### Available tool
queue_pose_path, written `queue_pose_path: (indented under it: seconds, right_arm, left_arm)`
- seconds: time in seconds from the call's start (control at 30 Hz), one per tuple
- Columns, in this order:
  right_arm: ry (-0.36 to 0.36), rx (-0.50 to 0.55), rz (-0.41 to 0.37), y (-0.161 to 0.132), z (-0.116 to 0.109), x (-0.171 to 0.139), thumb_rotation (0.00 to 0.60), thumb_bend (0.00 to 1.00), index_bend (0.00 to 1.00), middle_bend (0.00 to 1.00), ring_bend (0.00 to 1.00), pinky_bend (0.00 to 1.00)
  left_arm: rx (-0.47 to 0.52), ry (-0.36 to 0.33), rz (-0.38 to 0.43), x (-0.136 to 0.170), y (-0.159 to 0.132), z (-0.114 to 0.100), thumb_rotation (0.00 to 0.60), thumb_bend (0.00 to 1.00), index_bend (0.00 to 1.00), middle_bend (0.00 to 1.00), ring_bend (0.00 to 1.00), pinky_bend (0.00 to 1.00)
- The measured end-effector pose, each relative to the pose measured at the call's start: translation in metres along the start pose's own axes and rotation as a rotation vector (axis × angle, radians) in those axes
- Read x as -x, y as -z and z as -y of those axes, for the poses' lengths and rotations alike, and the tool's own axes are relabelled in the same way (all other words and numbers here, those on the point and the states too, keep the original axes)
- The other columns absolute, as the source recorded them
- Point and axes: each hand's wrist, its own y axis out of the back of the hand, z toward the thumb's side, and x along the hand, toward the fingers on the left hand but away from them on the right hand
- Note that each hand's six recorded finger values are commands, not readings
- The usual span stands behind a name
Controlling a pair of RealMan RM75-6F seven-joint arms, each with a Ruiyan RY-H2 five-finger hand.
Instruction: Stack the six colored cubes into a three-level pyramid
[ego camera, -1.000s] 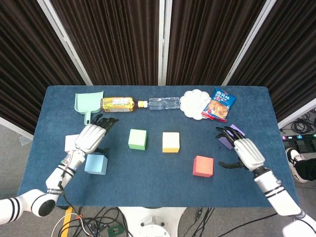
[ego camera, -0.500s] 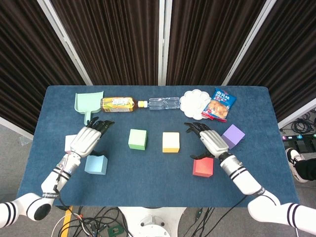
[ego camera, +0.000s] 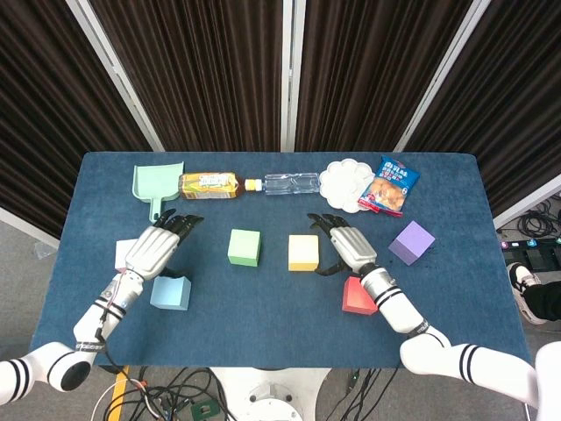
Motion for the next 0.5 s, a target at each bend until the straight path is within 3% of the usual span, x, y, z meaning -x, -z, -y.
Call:
queue_pose_path:
  seconds: [0.27, 0.5]
  right_arm:
    - [-0.018, -0.01, 0.014, 0.0, 0.015, 0.014, 0.6, 0.07, 0.0, 0.27, 0.0, 0.05]
    - [0.005, 0.003, 0.007, -0.005, 0.025, 0.023, 0.6, 0.1, 0.07, 0.37, 0.01, 0.05]
  left_arm:
    - [0.008, 0.009, 0.002, -0.001, 0.0, 0.003, 0.6, 0.13, 0.07, 0.09, 0.11, 0.05]
    - [0.013, 0.008, 0.005, -0.002, 0.001, 0.003, 0.6, 0.13, 0.07, 0.09, 0.11, 0.05]
